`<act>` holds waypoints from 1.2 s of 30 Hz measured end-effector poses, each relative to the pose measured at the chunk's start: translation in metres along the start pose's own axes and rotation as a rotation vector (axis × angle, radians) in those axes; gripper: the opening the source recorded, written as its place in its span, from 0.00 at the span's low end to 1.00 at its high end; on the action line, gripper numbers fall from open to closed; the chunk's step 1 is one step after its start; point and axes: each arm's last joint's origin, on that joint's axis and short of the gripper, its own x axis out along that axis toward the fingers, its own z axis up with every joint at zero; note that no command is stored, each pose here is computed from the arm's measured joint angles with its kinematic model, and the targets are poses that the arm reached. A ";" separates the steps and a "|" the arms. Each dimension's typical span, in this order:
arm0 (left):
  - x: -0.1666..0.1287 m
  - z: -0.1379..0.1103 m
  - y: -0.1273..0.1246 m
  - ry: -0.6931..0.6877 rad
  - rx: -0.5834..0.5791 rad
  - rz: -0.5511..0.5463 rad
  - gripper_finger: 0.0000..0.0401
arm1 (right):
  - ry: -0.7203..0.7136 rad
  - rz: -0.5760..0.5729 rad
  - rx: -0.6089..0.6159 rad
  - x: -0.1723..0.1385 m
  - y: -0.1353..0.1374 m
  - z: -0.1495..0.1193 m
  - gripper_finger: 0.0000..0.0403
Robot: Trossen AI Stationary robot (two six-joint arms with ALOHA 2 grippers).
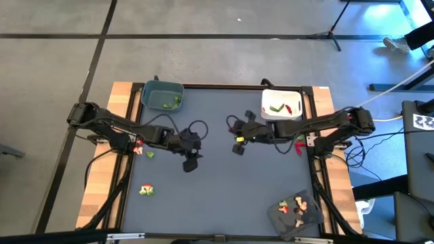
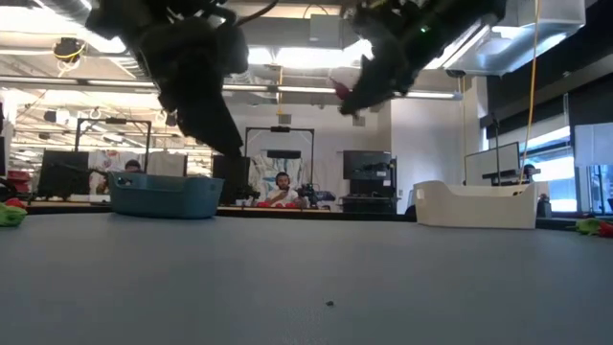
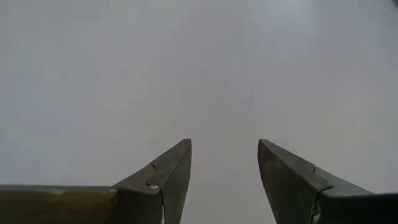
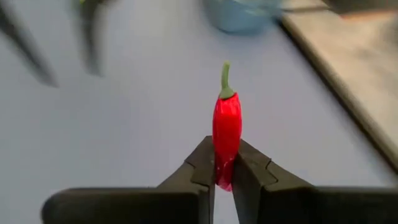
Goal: Sort produce into baskets
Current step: Put the red chili pepper into the white bin
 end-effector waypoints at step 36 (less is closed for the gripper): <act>0.004 -0.004 0.003 -0.067 -0.028 0.039 0.45 | 0.578 -0.397 0.475 -0.023 -0.205 -0.089 0.09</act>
